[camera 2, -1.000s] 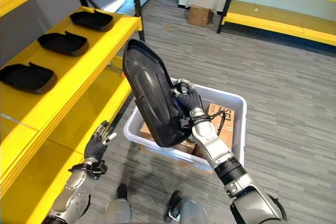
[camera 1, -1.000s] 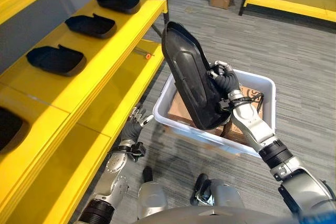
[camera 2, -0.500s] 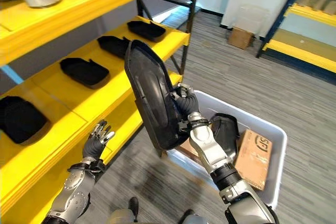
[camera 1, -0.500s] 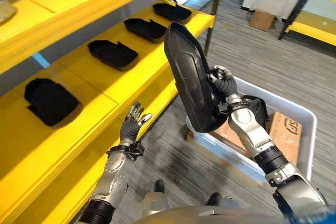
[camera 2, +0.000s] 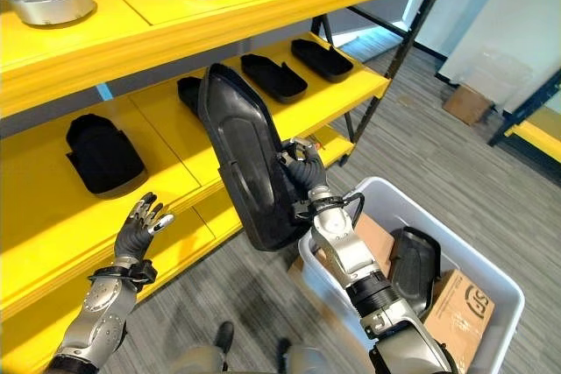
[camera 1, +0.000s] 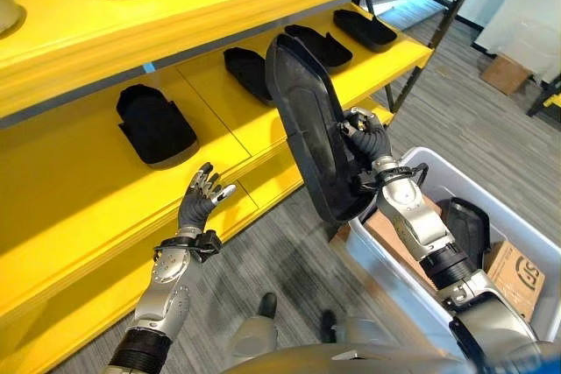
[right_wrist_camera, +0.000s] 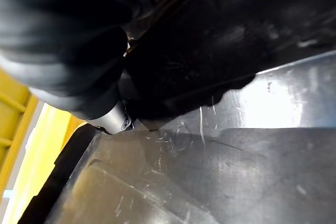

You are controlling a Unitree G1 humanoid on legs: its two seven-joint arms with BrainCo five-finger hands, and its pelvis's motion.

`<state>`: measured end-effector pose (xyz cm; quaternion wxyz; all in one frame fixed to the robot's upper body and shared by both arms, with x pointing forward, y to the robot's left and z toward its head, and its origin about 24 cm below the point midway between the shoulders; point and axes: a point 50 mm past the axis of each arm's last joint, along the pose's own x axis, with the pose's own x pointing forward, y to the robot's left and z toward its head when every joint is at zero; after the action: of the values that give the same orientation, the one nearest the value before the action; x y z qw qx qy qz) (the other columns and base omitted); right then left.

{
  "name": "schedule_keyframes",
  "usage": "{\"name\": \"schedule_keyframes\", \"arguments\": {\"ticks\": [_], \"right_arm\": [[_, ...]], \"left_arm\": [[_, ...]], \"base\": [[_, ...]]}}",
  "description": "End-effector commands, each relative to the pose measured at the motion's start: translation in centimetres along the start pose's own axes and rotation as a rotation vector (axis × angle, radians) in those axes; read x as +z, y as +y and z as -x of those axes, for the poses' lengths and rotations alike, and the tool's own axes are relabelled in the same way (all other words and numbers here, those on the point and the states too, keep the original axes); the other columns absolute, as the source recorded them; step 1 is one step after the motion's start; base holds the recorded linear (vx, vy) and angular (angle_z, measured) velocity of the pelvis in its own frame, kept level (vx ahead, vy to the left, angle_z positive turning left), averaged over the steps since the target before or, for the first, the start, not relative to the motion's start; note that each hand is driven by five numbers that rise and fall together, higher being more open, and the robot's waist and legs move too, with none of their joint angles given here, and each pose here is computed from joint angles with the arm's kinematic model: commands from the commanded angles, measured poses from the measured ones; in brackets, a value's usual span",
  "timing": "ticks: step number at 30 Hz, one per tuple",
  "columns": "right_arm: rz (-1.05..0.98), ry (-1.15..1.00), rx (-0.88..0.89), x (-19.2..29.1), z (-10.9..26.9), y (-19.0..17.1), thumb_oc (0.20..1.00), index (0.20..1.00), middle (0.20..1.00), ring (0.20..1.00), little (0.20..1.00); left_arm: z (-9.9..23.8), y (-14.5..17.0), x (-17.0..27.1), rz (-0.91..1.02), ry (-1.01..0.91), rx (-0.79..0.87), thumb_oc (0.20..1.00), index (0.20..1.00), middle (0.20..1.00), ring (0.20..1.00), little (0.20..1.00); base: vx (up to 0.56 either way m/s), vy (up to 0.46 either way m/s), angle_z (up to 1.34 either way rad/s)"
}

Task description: Move parts from the plastic box to the shelf.

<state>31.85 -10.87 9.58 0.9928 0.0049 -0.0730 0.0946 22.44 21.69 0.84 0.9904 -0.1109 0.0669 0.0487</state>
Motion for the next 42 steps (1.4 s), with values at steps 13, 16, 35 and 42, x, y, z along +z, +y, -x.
{"name": "schedule_keyframes", "arguments": {"ticks": [13,16,35,42], "right_arm": [[-0.067,-0.201,0.003,4.3,-0.1,-0.7,0.200,0.200,0.200,0.200,0.200],[-0.076,-0.210,-0.025,4.5,0.2,-1.5,0.200,0.200,0.200,0.200,0.200],[-0.089,-0.175,-0.216,3.1,3.5,-5.7,0.200,0.200,0.200,0.200,0.200],[-0.087,-0.160,-0.210,2.7,3.8,-5.5,0.200,0.200,0.200,0.200,0.200]], "left_arm": [[0.8,0.0,2.2,0.050,-0.132,0.003,1.000,1.000,1.000,1.000,1.000],[0.5,-0.5,2.3,0.050,-0.128,-0.015,1.000,1.000,1.000,1.000,1.000],[0.4,-0.5,1.2,0.011,-0.057,-0.017,1.000,1.000,1.000,1.000,1.000],[0.6,0.2,1.8,-0.027,-0.071,-0.014,1.000,1.000,1.000,1.000,1.000]], "base": [[-0.03,-0.041,-0.03],[-0.13,0.009,0.82],[0.04,0.194,0.55],[0.10,0.235,0.13]]}}
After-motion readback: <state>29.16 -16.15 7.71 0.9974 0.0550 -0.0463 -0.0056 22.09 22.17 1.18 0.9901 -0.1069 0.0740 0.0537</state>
